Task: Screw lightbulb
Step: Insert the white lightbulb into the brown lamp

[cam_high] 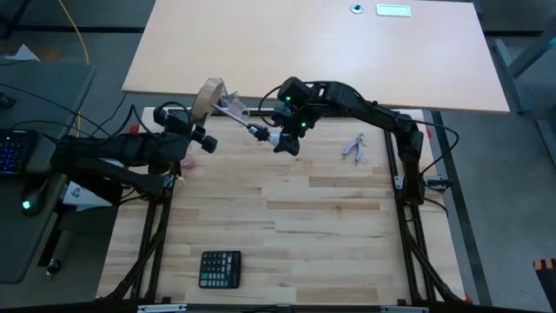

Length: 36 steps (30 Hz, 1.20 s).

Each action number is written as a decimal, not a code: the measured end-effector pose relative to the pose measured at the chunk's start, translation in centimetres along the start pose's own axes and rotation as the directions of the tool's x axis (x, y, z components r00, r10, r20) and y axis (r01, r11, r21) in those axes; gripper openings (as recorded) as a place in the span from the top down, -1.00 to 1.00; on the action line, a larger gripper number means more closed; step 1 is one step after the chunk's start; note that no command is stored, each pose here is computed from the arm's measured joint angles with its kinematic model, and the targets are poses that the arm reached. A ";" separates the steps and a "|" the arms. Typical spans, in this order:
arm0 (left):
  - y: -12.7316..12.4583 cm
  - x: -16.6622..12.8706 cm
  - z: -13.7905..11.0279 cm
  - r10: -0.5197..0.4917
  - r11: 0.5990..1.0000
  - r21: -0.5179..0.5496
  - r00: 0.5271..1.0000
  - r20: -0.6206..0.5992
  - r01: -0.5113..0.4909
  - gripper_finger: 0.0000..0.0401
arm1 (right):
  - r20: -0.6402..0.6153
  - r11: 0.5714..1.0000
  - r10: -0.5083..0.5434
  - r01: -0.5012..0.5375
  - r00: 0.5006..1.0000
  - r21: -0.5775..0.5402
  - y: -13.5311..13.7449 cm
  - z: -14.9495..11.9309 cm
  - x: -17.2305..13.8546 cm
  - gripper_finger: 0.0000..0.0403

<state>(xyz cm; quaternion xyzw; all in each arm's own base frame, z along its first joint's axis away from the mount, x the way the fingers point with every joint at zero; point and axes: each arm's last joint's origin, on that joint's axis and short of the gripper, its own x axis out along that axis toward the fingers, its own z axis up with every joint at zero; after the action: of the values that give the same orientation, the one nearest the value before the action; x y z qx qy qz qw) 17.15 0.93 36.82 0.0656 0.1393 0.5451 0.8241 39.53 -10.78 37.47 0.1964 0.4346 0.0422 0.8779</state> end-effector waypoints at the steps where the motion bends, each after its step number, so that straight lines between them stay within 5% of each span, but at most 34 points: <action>1: 0.0 0.0 0.0 -0.001 1.000 -0.019 1.000 0.000 0.001 0.40 | -0.001 1.000 0.013 -0.013 1.000 0.002 0.0 0.0 0.0 -0.15; 7: -0.1 -0.1 -0.1 -0.014 0.989 -0.148 1.000 -0.003 0.014 0.40 | -0.001 0.994 0.096 -0.095 0.995 0.055 0.2 0.0 -0.4 -0.15; 13: -0.3 -0.6 0.0 -0.017 0.987 -0.159 1.000 0.017 0.020 0.40 | 0.009 0.968 0.222 -0.221 0.975 0.116 -0.4 0.1 -0.8 -0.15; 26: -0.1 -1.1 0.4 -0.008 1.000 0.006 0.999 0.042 0.008 0.40 | 0.072 0.917 0.367 -0.373 0.928 0.142 -2.4 0.8 -1.8 -0.15; 36: 0.4 -1.6 0.9 -0.193 0.979 0.072 0.980 0.043 0.189 0.40 | 0.020 0.824 0.549 -0.545 0.836 0.154 -2.1 0.1 -2.0 -0.15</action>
<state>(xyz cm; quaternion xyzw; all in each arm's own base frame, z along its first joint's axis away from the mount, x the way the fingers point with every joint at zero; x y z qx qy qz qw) 16.46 -0.36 38.08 0.0935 0.1429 0.4565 0.8732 38.12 -13.19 38.25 0.3789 0.3729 0.2607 0.8058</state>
